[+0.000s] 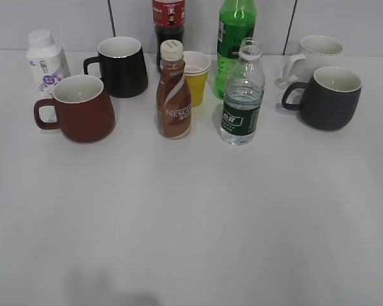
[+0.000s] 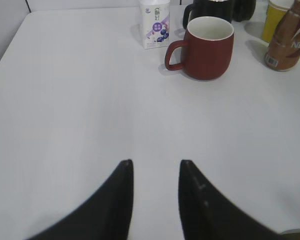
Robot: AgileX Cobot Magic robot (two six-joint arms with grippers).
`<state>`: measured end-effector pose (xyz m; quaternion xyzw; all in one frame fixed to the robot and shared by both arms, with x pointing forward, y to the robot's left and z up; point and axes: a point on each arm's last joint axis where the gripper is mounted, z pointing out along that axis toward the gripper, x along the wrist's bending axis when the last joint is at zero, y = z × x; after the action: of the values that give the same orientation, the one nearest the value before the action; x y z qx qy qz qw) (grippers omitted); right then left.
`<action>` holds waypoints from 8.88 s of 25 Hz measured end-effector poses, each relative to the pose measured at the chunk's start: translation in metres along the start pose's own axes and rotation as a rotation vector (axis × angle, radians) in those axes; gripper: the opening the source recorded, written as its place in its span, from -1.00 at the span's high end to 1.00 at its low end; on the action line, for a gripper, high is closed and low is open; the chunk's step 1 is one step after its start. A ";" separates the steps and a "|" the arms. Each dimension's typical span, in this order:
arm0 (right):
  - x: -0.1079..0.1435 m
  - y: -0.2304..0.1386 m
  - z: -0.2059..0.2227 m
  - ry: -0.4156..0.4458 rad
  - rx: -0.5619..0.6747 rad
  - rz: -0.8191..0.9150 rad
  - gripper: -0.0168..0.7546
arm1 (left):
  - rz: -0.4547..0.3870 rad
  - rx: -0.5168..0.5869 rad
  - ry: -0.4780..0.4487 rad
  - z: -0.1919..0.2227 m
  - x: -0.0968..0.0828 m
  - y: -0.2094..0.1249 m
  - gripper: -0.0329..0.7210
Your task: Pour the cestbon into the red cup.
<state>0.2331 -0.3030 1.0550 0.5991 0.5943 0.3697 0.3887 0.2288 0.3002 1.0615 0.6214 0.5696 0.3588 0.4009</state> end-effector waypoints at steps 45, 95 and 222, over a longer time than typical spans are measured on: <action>0.000 0.000 0.000 0.000 0.000 0.000 -0.16 | -0.017 -0.001 -0.034 0.000 -0.003 0.000 0.28; 0.112 0.071 0.219 0.398 -0.173 -0.178 -0.16 | -0.034 -0.018 -0.101 0.225 -0.026 -0.008 0.28; 0.163 0.001 0.319 0.592 -0.104 -0.139 -0.74 | 0.236 -0.245 -0.196 0.287 -0.034 0.054 0.81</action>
<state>0.5256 -0.1482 0.9177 0.4026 0.7016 0.5305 0.2534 0.5072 0.2393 0.9900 0.6624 0.4031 0.4077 0.4822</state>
